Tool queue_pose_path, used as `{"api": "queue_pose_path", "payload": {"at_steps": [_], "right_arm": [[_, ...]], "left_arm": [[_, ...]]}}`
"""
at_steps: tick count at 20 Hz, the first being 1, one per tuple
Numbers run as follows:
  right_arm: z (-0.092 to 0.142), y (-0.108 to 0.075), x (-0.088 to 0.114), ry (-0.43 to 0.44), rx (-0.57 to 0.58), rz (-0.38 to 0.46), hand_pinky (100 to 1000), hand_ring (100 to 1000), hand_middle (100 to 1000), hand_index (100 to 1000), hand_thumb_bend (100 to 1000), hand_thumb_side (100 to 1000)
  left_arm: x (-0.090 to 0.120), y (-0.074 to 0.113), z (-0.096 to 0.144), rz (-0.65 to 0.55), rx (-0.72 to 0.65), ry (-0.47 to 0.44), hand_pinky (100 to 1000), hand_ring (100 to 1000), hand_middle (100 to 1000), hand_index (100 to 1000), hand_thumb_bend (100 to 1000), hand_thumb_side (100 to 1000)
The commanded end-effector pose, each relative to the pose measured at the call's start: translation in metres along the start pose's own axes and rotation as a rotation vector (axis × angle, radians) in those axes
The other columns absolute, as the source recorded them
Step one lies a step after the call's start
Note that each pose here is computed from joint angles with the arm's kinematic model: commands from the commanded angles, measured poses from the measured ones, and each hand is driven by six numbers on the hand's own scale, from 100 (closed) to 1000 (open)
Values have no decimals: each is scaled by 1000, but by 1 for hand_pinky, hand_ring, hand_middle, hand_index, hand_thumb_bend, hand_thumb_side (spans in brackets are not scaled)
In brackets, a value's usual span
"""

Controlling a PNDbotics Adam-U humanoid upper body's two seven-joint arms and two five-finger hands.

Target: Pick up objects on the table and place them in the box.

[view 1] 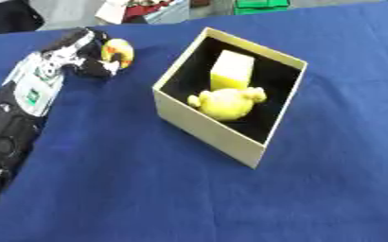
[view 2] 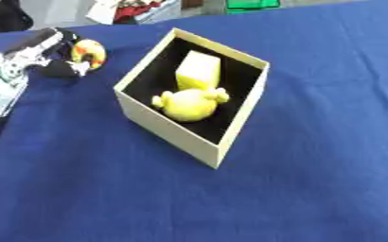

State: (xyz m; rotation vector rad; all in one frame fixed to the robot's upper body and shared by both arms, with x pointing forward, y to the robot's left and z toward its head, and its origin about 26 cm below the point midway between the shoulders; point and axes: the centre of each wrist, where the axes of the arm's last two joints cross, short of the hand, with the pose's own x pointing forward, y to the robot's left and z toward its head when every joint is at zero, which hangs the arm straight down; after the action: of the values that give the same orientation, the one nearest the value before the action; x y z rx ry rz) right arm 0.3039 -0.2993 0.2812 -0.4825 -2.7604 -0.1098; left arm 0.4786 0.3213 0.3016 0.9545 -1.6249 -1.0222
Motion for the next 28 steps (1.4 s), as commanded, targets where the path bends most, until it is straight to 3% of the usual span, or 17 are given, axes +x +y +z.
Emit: {"api": "queue_pose_path", "payload": {"at_steps": [1, 12, 17, 28], "right_arm": [[-6, -3, 6, -25, 0, 4, 846, 707, 658, 765, 100, 869], [-5, -3, 6, -24, 2, -1, 846, 704, 657, 765, 100, 863], [-5, -3, 5, -24, -1, -1, 845, 704, 658, 765, 100, 861], [-5, -4, 5, -19, -5, -2, 844, 705, 658, 765, 100, 858]], "left_arm": [[5, 21, 2, -14, 56, -13, 702, 612, 660, 730, 100, 257], [11, 28, 5, -44, 132, -14, 732, 654, 744, 787, 100, 292], [15, 29, 5, -33, 144, -38, 714, 617, 696, 760, 100, 293], [60, 40, 8, -32, 146, -215, 709, 609, 683, 749, 100, 301]]}}
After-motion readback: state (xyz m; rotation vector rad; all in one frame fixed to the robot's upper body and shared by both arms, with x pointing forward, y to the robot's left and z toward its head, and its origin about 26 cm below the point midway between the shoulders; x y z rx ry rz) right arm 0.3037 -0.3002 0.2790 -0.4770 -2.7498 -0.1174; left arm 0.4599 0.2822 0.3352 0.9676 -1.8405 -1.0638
